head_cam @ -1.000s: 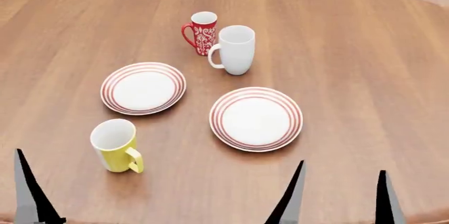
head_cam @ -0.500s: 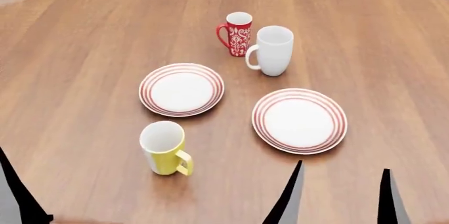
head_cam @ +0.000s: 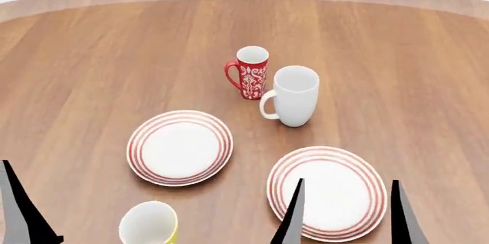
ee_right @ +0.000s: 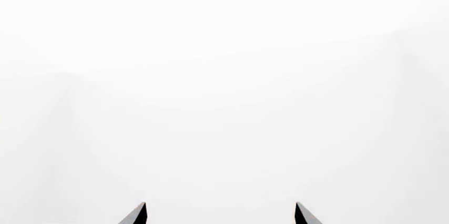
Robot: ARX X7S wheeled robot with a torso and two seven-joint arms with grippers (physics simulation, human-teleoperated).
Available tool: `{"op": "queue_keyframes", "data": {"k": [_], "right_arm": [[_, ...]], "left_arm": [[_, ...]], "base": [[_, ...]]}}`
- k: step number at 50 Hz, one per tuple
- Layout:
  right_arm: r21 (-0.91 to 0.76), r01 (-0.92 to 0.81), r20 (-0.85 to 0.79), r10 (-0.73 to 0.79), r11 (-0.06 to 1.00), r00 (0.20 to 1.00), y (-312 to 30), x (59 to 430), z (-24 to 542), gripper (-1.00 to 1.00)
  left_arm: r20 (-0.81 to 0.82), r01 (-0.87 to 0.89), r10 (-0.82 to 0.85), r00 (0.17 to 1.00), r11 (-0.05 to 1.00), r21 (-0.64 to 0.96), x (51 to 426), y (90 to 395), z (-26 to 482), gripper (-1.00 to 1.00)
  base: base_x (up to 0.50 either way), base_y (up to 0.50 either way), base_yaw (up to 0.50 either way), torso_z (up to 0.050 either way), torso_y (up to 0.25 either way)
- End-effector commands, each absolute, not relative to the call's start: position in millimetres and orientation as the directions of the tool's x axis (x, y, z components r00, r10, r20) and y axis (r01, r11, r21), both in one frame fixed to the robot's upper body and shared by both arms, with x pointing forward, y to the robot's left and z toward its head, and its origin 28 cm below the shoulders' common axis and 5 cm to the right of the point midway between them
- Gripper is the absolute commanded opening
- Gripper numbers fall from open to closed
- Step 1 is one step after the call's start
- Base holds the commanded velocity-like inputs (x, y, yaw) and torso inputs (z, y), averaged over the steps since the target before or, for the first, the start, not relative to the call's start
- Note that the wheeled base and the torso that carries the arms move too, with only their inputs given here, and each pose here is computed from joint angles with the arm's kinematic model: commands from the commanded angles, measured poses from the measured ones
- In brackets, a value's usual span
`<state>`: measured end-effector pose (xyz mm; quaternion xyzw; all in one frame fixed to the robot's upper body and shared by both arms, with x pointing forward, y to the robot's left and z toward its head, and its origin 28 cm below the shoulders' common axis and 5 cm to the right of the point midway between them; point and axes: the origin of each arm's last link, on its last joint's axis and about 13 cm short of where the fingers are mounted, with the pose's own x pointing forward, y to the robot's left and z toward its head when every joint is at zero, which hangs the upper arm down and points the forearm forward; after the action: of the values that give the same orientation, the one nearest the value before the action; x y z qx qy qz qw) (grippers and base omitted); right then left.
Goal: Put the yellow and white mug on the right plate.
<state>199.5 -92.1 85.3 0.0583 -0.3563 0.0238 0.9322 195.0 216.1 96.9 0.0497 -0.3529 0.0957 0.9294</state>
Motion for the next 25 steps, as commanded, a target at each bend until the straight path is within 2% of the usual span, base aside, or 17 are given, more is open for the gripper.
{"op": "queue_keyframes", "data": {"k": [1,11,14,25], "right_arm": [[0.02,-0.106,0.664,0.066,0.994,0.745,-88.2,199.6,84.0,1.0],[-0.019,-0.131,0.618,0.115,0.991,0.778,-83.3,201.0,77.6,1.0],[-0.033,-0.133,0.613,0.125,0.991,0.78,-83.2,200.7,77.4,1.0],[-0.047,-0.168,0.57,0.164,0.985,0.805,-82.2,200.5,75.6,1.0]], "left_arm": [[0.669,-0.219,0.144,0.729,0.975,0.029,195.4,217.4,96.6,1.0],[0.665,-0.215,0.141,0.733,0.976,0.03,195.2,217.3,95.5,1.0],[0.665,-0.212,0.138,0.734,0.977,0.032,194.8,216.8,94.7,1.0],[0.665,-0.208,0.134,0.735,0.978,0.032,193.8,216.4,94.5,1.0]], "base": [[0.5,0.0,0.0,0.0,0.0],[0.47,0.0,0.0,0.0,0.0],[0.22,0.0,0.0,0.0,0.0],[0.0,0.0,0.0,0.0,0.0]]}}
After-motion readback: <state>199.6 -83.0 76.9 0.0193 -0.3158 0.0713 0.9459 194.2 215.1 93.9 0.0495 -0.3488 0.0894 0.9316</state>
